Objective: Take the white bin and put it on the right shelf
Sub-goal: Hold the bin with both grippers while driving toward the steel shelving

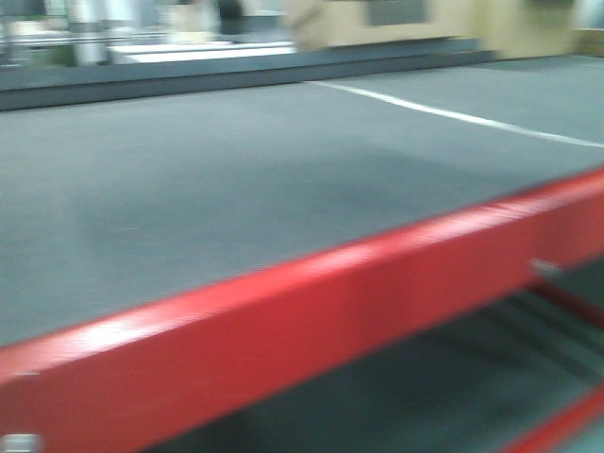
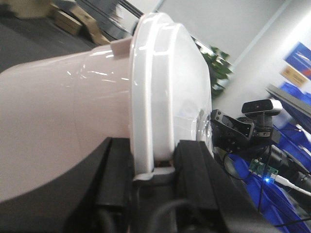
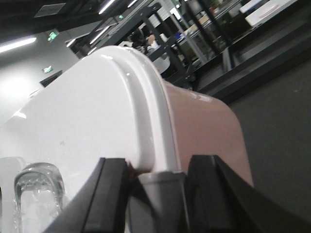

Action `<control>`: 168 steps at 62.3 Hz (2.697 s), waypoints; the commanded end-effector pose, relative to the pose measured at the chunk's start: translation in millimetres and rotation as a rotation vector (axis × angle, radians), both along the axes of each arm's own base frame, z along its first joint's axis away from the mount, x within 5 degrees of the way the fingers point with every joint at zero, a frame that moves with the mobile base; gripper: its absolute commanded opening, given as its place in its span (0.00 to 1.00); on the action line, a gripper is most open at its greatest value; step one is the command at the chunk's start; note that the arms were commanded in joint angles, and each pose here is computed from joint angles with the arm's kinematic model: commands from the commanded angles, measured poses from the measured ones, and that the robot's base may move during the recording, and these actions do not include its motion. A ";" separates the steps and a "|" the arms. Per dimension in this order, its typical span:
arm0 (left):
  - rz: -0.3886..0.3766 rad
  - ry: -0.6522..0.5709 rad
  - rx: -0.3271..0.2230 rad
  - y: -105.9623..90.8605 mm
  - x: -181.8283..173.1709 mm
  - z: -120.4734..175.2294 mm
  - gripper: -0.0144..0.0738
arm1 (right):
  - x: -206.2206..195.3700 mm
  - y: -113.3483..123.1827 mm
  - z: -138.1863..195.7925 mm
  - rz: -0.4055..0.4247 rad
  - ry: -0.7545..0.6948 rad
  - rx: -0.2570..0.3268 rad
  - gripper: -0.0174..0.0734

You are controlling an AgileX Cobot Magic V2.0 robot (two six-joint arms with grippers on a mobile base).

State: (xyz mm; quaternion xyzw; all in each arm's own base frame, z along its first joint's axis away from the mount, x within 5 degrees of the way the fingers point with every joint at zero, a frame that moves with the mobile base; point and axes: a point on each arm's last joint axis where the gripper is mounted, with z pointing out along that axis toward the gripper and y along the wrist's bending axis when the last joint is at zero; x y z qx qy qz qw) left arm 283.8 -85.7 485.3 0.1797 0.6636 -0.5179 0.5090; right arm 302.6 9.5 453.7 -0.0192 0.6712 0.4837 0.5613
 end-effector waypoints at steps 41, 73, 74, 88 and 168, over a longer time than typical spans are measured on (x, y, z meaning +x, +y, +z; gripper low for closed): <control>-0.344 -0.089 -0.006 -24.1 -47.0 19.5 0.03 | -44.4 32.3 37.0 0.340 -0.156 0.060 0.26; -0.344 -0.089 -0.006 -24.1 -47.0 19.5 0.03 | -44.4 32.3 37.0 0.340 -0.156 0.060 0.26; -0.344 -0.089 -0.006 -24.1 -47.0 19.5 0.03 | -44.5 32.4 37.0 0.341 -0.156 0.060 0.26; -0.344 -0.089 -0.006 -24.1 -47.0 19.5 0.03 | -44.5 32.4 37.0 0.341 -0.156 0.060 0.26; -0.344 -0.089 -0.006 -24.1 -47.0 19.5 0.03 | -44.5 32.4 37.0 0.341 -0.156 0.060 0.26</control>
